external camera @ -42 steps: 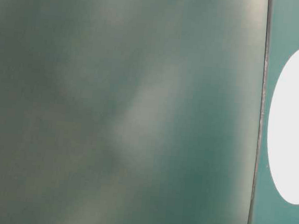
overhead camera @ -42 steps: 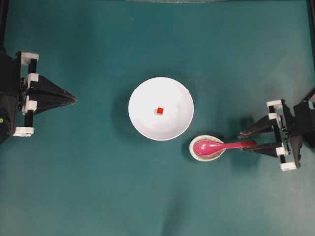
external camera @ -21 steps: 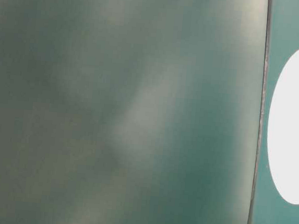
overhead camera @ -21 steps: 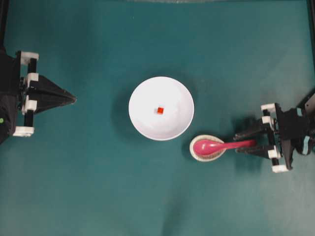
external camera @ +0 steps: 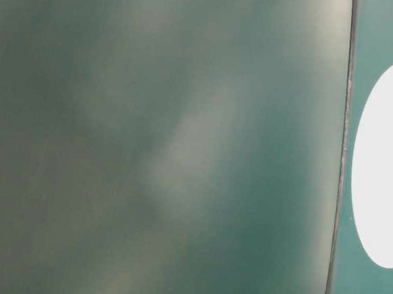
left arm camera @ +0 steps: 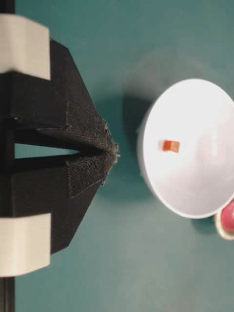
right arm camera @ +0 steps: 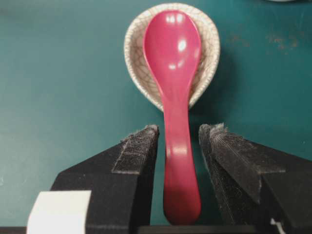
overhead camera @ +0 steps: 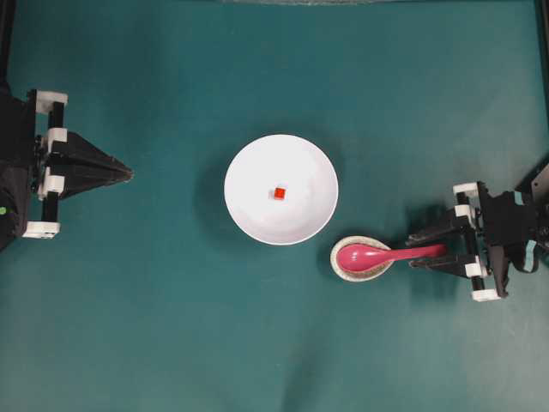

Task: Grip the spoon and scoop the red block from the bowl with right arm.
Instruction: 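Close the right gripper on the pink spoon handle, then lift the pink spoon with the right gripper toward the white bowl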

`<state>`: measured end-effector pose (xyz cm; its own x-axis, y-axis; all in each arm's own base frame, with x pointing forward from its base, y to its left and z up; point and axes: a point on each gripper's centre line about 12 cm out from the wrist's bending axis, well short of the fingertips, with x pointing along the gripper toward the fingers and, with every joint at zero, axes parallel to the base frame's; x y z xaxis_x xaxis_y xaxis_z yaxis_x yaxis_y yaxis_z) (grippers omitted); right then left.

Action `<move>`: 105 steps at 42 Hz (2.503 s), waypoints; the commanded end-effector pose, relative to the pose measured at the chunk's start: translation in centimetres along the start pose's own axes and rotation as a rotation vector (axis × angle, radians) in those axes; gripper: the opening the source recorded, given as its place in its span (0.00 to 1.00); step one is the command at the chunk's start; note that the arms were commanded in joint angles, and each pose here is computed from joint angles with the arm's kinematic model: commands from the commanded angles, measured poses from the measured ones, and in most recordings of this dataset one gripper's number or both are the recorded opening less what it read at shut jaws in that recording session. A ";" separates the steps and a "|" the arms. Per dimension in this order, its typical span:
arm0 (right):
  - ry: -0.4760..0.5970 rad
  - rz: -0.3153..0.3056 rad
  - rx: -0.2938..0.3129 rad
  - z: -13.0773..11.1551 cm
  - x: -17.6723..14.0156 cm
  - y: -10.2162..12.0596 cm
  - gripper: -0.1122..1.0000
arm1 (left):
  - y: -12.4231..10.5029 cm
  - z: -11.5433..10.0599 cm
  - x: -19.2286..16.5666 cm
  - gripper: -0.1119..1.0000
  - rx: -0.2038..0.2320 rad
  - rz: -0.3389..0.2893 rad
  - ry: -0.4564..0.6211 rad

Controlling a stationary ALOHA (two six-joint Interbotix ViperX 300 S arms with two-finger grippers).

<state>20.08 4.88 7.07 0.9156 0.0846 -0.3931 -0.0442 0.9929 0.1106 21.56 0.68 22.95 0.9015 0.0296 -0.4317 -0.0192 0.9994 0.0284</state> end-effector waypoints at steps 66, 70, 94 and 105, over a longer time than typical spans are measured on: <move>-0.016 0.043 0.061 4.3 -1.4 1.0 0.31 | 0.3 0.7 0.0 0.10 -0.001 0.013 -0.010; -0.025 0.043 0.084 5.5 -1.5 0.9 0.31 | 0.3 0.6 0.0 0.10 -0.001 0.013 -0.010; 0.042 -0.019 0.162 14.3 -3.2 -1.5 0.31 | 0.4 0.7 0.0 0.10 -0.003 0.015 -0.018; 0.100 -0.090 0.175 17.6 -3.8 -3.7 0.31 | 0.4 0.7 0.0 0.10 -0.003 0.015 -0.019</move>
<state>23.24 0.04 22.51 0.8616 0.0267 -0.5069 0.1015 0.9694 0.2235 21.53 0.95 22.92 0.8998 0.0408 -0.4345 -0.0303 0.9991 0.0312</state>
